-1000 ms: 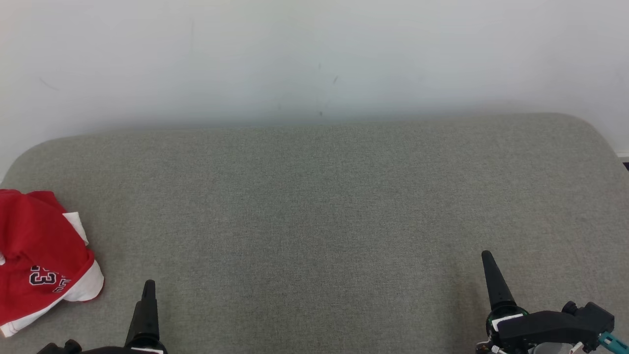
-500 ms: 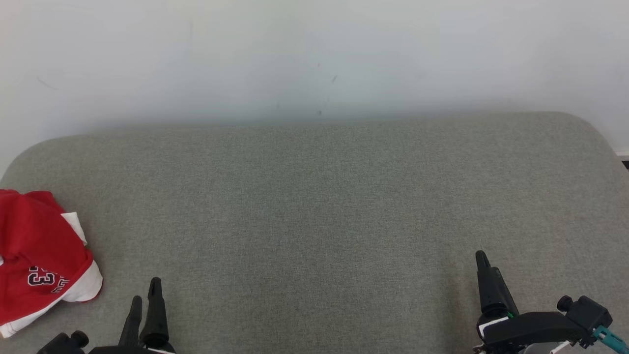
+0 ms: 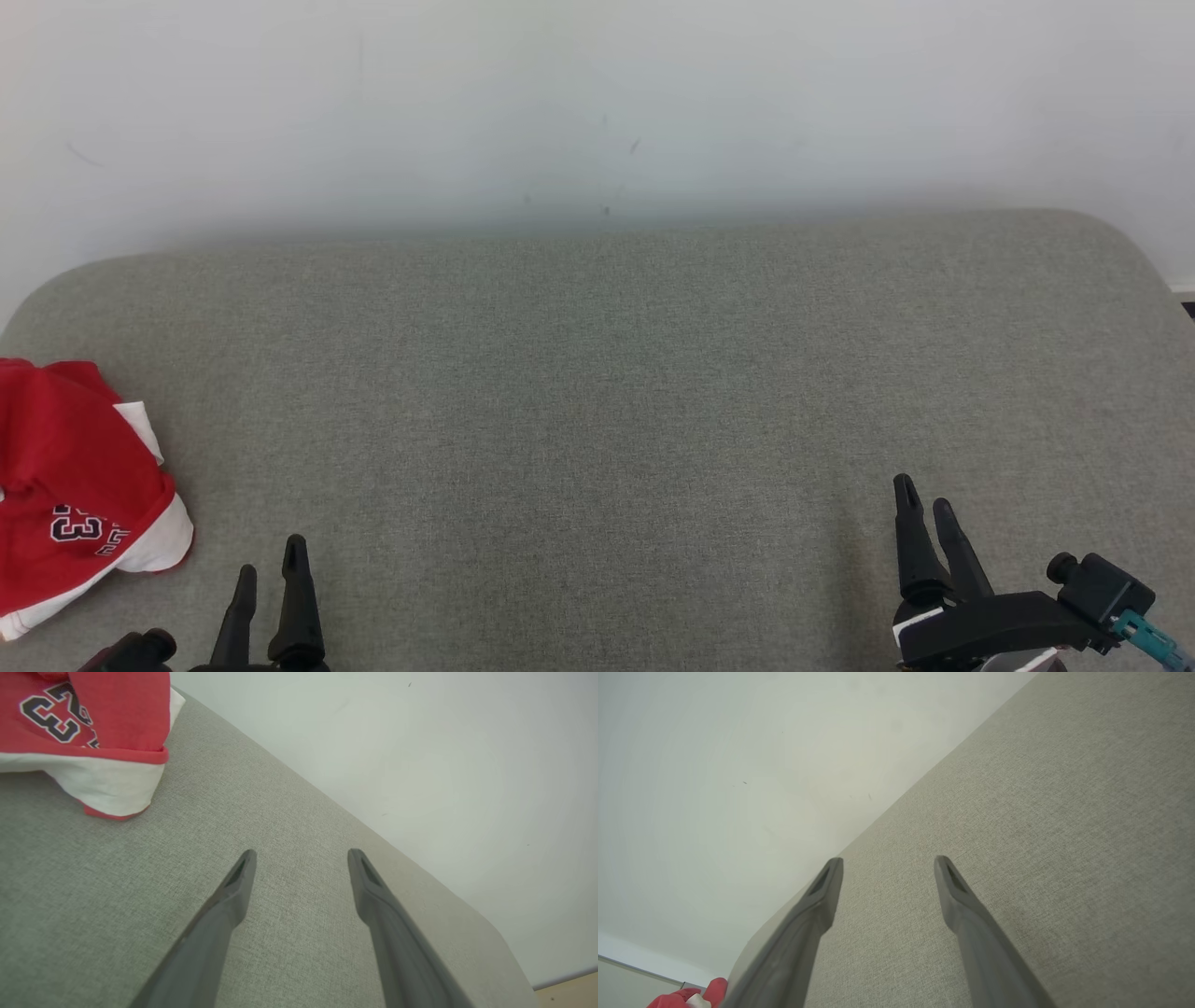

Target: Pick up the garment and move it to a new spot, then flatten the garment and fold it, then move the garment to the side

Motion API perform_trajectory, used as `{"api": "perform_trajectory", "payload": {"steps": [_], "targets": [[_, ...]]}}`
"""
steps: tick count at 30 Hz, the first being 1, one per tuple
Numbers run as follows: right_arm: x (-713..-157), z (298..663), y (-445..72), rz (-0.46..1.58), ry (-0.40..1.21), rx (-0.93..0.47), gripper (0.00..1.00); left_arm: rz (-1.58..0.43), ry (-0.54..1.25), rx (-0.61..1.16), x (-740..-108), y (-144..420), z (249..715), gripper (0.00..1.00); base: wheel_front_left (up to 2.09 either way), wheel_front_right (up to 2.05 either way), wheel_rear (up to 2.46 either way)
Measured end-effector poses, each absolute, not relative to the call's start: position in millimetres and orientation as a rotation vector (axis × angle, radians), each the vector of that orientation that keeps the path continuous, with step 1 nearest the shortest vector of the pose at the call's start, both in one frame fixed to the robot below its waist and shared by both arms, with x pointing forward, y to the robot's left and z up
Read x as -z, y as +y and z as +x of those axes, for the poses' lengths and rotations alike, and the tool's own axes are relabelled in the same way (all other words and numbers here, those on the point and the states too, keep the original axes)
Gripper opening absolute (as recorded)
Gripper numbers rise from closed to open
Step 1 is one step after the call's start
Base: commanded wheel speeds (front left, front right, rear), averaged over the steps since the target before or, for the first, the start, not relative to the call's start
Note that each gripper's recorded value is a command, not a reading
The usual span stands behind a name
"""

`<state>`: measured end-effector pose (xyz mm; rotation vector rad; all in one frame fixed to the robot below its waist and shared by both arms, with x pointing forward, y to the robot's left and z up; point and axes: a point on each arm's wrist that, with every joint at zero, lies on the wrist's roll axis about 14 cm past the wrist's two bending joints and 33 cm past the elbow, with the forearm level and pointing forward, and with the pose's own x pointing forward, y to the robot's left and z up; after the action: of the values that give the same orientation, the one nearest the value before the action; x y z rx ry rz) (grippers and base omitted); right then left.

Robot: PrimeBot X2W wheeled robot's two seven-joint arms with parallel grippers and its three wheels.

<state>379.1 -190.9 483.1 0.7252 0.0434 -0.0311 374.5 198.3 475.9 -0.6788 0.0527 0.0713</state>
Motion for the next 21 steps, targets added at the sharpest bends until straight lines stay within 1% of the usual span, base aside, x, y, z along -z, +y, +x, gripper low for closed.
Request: {"api": "perform_trajectory", "payload": {"steps": [21], "targets": [[-483.6, 377.8, -184.8, 0.480, 0.030, -0.009, 1.00, -0.440, 0.051, -0.038, -473.5, 194.0, 371.7, 1.00, 0.00, 0.00, 0.00]]}}
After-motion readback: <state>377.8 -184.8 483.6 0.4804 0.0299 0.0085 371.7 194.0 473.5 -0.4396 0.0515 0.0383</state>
